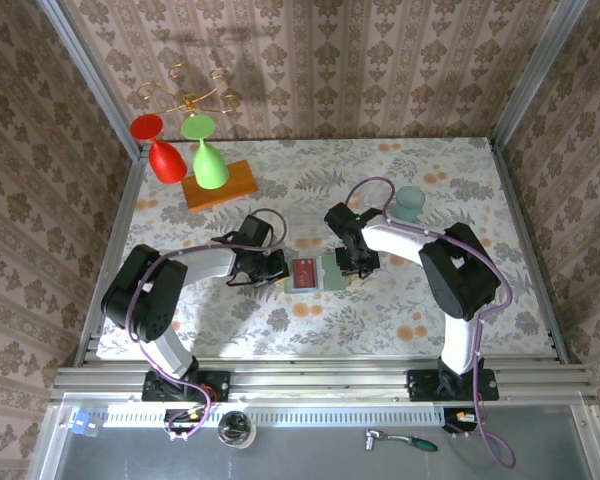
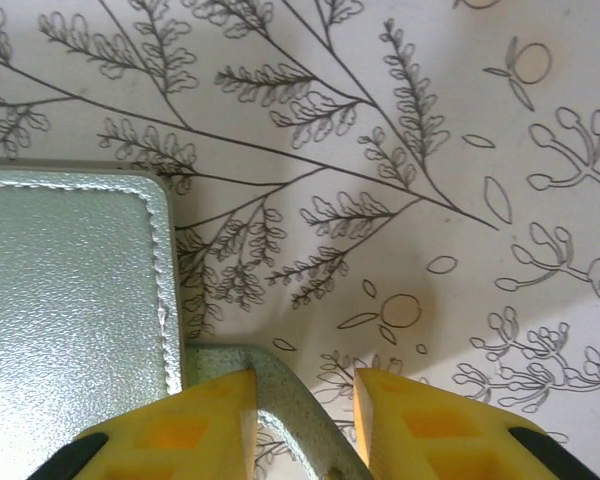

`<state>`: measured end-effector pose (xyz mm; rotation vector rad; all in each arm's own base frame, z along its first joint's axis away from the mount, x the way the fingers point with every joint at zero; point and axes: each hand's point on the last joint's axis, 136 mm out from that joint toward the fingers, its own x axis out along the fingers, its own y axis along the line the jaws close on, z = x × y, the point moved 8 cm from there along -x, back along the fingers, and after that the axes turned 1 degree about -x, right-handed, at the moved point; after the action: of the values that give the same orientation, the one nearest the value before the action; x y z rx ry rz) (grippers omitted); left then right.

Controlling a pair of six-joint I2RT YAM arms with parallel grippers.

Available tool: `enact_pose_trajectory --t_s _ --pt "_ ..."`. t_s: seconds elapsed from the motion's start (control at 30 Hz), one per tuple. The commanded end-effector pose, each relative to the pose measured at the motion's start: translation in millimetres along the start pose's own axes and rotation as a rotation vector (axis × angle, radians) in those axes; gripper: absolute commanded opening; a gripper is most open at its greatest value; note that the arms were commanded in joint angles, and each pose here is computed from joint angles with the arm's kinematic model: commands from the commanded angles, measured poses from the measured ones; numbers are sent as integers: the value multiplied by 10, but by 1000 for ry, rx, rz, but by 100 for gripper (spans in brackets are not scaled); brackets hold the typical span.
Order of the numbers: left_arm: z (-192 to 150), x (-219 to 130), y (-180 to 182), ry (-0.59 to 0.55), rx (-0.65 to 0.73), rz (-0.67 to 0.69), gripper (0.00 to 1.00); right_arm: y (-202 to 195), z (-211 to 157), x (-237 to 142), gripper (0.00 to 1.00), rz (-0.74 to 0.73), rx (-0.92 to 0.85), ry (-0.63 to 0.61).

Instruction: Take the credit cards out of the card holder

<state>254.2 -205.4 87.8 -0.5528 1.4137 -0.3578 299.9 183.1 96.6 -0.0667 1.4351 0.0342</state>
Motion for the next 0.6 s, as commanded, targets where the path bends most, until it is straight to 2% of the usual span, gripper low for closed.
enact_pose_trajectory --t_s 0.0,0.43,0.57 --pt "-157 28 176 50 -53 101 4 -215 -68 -48 34 -90 -6 3" --pt "-140 68 143 49 -67 100 4 -383 -109 -3 40 -93 7 28" --pt "-108 12 31 30 -50 41 6 -364 -107 -13 40 -74 9 24"
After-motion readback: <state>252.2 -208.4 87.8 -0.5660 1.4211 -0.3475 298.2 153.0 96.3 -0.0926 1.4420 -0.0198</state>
